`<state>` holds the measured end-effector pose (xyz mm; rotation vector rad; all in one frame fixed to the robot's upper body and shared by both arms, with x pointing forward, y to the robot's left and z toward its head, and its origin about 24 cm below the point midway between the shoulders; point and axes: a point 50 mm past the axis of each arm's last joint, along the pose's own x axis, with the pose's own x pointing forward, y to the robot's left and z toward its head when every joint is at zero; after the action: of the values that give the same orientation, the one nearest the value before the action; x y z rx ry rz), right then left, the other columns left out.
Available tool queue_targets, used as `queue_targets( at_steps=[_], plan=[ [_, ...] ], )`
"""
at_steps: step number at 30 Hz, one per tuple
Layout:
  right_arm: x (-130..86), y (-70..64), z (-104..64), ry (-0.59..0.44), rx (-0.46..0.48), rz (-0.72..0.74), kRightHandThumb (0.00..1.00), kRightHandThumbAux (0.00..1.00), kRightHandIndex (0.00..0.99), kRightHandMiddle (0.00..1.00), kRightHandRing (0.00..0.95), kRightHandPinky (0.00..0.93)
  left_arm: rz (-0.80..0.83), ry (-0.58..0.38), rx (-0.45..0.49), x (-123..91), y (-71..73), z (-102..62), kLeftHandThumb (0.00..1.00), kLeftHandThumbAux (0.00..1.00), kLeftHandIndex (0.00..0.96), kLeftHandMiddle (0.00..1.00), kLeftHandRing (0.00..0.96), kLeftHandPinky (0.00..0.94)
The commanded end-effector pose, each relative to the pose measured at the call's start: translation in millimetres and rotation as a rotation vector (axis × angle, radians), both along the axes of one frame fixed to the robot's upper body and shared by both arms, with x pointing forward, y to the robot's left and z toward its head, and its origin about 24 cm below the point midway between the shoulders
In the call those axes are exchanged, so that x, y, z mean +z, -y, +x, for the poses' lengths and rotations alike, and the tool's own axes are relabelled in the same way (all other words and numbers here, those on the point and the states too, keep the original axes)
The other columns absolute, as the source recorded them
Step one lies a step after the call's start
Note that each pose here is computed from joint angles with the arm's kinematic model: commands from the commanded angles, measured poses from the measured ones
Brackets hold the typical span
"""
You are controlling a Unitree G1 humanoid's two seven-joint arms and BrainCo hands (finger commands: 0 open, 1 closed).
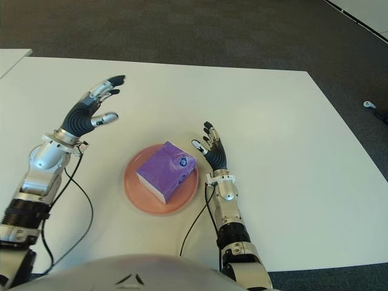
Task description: Put the tissue paper into the plate.
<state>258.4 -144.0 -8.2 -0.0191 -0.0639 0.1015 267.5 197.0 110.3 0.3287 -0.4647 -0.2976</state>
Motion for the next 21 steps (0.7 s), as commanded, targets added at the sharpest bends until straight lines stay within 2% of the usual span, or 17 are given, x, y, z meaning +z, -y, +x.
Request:
queue_targets(
  at_steps=[1,9,18,21],
  plan=[
    [-52.3,2.5,-39.3,-0.288,-0.021,0.001,0.029,0.541,0.000,0.013,0.002,0.009,-0.104,-0.075,0.100,-15.6,-5.3,-6.6,0.002,0.398,0.000,0.000,0.000,0.000],
    [-52.2,4.3,-39.1,-0.283,-0.013,0.003,0.029,0.565,0.000,0.014,0.001,0.008,-0.126,-0.179,0.236,-49.9,-15.9,-3.7,0.000,0.446,0.000,0.000,0.000,0.000],
    [-52.8,6.3,-37.9,-0.285,-0.011,0.011,0.030,0.580,0.000,0.016,0.000,0.008,-0.149,-0.214,0.317,-67.1,-11.9,-0.4,0.000,0.446,0.000,0.000,0.000,0.000],
    [-52.5,6.9,-37.6,-0.282,-0.006,0.013,0.030,0.585,0.000,0.017,0.000,0.007,-0.179,-0.242,0.341,-78.7,-7.3,-0.9,0.000,0.446,0.000,0.000,0.000,0.000]
  ],
)
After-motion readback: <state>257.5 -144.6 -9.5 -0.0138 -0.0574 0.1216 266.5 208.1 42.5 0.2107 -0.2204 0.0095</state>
